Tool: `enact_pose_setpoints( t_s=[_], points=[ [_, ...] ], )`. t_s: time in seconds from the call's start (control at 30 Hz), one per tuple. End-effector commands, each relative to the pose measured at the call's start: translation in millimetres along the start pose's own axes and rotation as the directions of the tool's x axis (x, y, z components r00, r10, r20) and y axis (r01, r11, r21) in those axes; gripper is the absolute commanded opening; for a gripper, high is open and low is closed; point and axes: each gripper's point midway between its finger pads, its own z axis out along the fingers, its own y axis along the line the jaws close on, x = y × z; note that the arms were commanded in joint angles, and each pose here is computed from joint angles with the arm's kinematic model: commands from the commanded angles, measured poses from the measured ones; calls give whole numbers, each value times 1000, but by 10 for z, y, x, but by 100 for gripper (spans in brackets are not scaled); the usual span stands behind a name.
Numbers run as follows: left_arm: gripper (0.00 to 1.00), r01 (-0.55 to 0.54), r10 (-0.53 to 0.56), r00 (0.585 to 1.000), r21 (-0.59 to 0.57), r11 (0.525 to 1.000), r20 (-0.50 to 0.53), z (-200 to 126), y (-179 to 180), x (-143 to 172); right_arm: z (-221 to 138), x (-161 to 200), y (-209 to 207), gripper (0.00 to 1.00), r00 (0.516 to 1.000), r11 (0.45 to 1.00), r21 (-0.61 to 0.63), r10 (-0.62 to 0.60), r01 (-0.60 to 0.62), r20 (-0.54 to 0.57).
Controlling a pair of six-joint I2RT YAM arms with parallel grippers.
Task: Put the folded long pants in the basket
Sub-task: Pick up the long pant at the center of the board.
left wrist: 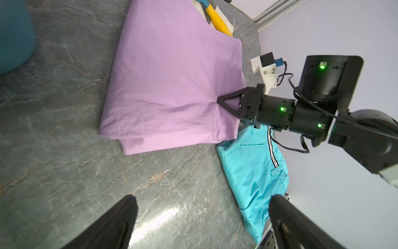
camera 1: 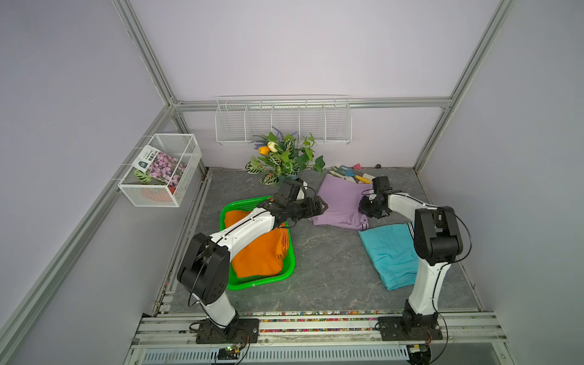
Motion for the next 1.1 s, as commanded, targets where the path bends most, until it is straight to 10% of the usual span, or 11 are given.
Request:
enact_pose_setpoints(
  t_s=[0.0, 0.5, 1.07],
  points=[
    [99, 16, -16, 1000, -15, 1000, 9, 164, 13, -121, -351, -21, 267, 0, 1000, 996, -81, -31, 31, 7],
    [99, 118, -121, 992, -90, 989, -21, 622, 231, -211, -1091, 275, 206, 0, 997, 996, -49, -67, 69, 37],
    [73, 123, -144, 975, -123, 985, -171, 1301, 552, 51, -992, 513, 8, 0, 998, 998, -33, -61, 61, -2]
  ],
)
